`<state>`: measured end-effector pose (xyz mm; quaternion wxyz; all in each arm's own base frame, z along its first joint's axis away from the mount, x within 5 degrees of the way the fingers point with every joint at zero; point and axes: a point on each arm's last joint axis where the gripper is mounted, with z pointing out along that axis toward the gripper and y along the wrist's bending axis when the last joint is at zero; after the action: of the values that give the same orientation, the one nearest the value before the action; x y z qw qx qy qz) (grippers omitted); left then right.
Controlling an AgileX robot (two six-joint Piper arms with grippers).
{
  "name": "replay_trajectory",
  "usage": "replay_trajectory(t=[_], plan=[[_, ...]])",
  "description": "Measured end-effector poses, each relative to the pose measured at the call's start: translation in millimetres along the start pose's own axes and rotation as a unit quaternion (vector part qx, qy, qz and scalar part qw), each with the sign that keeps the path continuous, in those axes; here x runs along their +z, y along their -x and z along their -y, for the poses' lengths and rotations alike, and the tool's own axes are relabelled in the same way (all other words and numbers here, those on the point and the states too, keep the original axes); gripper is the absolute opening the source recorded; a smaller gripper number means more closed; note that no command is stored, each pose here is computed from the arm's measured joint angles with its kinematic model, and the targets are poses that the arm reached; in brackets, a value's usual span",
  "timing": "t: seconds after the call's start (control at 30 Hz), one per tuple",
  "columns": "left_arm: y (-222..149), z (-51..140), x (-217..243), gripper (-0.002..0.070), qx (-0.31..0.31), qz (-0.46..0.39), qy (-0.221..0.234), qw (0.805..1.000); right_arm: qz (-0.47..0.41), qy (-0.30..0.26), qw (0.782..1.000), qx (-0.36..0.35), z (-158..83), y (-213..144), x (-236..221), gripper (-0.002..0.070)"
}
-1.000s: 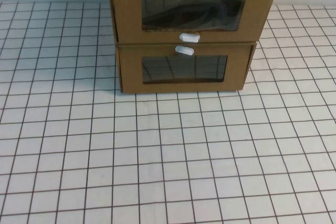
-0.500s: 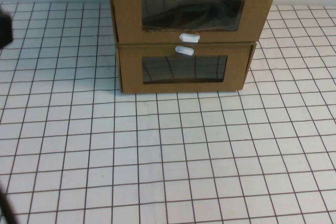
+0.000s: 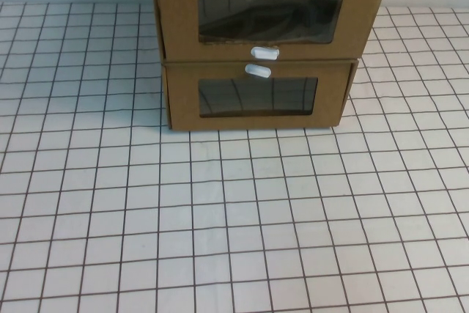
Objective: Close the shoe box
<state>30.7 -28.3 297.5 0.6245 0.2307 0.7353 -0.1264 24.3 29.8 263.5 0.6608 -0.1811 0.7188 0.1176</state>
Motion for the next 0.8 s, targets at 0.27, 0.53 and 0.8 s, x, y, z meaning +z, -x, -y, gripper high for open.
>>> replay_trajectory(t=[0.27,0.53,0.8], plan=[[-40,-3.3,22,-0.0005,-0.011,-0.012,0.024,1.000,-0.007,0.004,1.000,0.005,-1,-4,1,-0.0013],[-55,-2.5,27,-0.0005,-0.010,-0.036,0.022,0.999,0.000,0.015,1.000,0.024,-2,-3,1,-0.0013],[-56,-2.2,27,-0.0006,-0.007,-0.042,0.020,0.999,0.000,0.015,1.000,0.026,-3,-2,1,-0.0013]])
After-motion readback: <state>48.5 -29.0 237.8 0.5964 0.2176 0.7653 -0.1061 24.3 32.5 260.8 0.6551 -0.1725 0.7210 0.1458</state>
